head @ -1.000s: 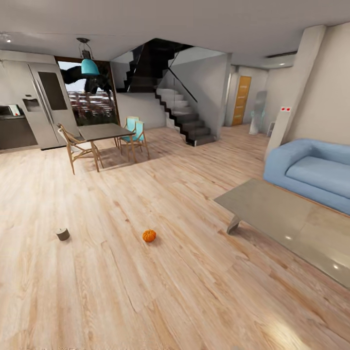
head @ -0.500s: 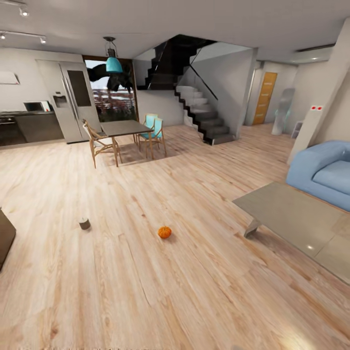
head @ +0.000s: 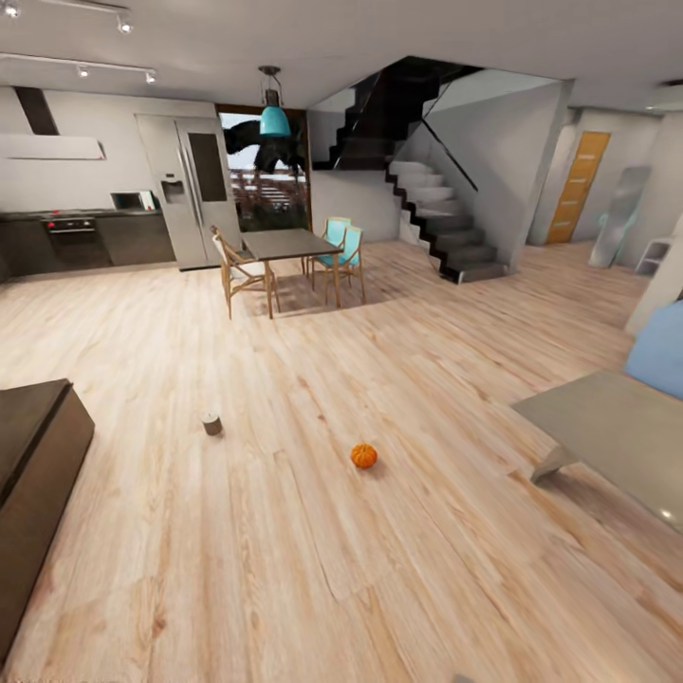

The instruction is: Place each of the two pumpkins and all three candles from the living room inside a cabinet in the living room (use any cabinet), then make sure every cabinet is closed, and position the cauldron so it is next to a table in the living room.

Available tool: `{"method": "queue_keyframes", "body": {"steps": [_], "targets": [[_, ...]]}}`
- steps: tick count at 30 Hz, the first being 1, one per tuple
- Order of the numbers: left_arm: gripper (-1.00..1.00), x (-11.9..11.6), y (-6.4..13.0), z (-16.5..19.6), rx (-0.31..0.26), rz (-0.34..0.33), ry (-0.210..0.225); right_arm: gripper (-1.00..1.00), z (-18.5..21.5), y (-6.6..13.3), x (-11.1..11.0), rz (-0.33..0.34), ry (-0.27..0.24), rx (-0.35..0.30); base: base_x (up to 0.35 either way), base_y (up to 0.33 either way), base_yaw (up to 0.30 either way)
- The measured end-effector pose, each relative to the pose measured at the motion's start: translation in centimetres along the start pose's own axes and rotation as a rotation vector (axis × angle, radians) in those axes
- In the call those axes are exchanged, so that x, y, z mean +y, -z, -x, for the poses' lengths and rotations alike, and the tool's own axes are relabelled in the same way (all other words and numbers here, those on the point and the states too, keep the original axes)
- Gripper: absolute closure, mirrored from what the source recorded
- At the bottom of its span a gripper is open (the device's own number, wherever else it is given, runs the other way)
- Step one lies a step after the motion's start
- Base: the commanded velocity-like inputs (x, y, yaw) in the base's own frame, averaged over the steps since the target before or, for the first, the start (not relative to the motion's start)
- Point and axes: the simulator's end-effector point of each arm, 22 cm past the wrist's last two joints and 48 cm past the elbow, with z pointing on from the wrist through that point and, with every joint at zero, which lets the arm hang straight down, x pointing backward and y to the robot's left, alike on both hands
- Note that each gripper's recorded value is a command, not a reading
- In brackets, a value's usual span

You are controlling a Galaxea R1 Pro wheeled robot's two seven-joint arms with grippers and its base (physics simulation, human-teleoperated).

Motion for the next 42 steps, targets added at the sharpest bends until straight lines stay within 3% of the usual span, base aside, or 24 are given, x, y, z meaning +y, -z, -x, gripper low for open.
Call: {"method": "queue_keyframes", "body": {"steps": [27, 42], "targets": [[-1.00, 0.0, -0.2, -1.0, 0.023, 0.004, -0.006, -1.00, -1.0, -0.3, -0.2, -0.006, 0.001, 0.024, 0.257, 0.242, 0.240], [-1.00, 0.0, -0.3, -1.6, 0.036, 0.007, -0.010, -1.00, -1.6, -0.5, -0.3, -0.010, 0.002, 0.038, 0.278, 0.025, 0.240]]}}
